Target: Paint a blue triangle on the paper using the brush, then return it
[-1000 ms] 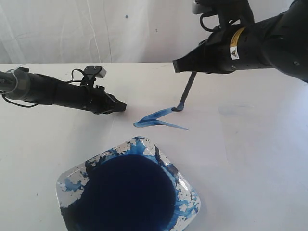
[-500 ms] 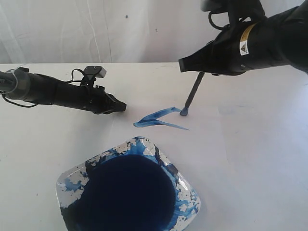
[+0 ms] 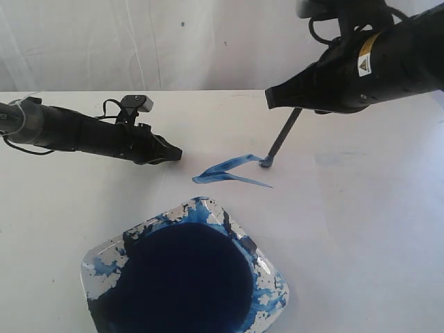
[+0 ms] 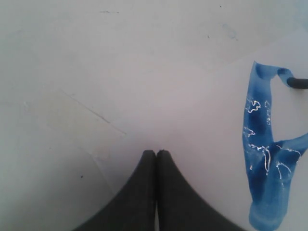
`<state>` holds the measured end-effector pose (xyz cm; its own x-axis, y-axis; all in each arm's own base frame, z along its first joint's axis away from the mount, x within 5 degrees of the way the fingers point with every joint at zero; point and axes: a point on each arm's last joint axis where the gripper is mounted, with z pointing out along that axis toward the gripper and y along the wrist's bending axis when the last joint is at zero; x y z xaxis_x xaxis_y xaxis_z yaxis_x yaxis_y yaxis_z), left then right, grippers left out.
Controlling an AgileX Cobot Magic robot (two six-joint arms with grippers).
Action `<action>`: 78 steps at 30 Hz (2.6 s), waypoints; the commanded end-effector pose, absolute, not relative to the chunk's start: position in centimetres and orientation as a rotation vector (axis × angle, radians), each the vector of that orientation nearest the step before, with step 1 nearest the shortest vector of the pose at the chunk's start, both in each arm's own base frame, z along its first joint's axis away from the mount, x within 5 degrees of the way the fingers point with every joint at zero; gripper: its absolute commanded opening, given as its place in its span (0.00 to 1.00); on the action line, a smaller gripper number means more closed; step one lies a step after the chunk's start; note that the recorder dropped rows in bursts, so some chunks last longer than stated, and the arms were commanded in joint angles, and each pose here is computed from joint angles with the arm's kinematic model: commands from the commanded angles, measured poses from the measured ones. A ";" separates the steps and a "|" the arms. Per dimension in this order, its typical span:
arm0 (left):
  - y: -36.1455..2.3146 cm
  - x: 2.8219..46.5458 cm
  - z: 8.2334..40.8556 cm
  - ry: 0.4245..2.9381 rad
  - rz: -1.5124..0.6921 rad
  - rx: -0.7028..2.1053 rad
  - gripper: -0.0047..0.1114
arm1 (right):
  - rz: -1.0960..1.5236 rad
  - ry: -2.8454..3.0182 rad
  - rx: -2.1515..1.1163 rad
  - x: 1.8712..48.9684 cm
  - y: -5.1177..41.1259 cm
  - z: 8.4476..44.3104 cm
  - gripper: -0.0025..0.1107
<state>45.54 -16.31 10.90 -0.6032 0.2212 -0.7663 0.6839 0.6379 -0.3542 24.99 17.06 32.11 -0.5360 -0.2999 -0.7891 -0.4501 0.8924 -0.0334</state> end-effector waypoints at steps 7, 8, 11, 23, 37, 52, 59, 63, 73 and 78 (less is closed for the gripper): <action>-16.6 45.5 11.0 2.150 -0.873 0.692 0.04 | 0.230 2.198 -0.543 23.7 16.3 33.1 0.02; -16.6 45.5 11.0 2.150 -0.873 0.692 0.04 | 0.225 2.205 -0.547 23.6 16.3 33.0 0.02; -16.6 45.5 11.0 2.150 -0.873 0.692 0.04 | 0.225 2.228 -0.543 23.5 16.2 32.9 0.02; -16.6 45.5 11.0 2.150 -0.873 0.692 0.04 | 0.192 2.273 -0.556 22.9 15.7 33.0 0.02; -16.6 45.5 11.0 2.150 -0.873 0.692 0.04 | 0.241 2.285 -0.550 20.5 14.2 35.0 0.02; -16.6 45.5 11.0 2.150 -0.873 0.692 0.04 | 0.296 2.009 -0.608 20.7 14.7 37.4 0.02; -16.6 45.5 11.0 2.150 -0.873 0.692 0.04 | 0.263 2.079 -0.638 22.5 15.9 35.1 0.02; -16.6 45.5 11.0 2.150 -0.873 0.692 0.04 | 0.269 2.116 -0.645 23.4 16.8 33.7 0.02; -16.6 45.5 11.0 2.150 -0.873 0.692 0.04 | 0.336 2.152 -0.602 23.4 17.2 33.4 0.02; -16.6 45.5 11.0 2.150 -0.873 0.692 0.04 | 0.307 2.215 -0.614 23.1 16.9 32.9 0.02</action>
<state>45.54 -16.31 10.90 -0.6032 0.2212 -0.7663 0.6839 0.6379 -0.3542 23.35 16.94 33.22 -0.5436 -0.3106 -0.7798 -0.5202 0.8537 0.0226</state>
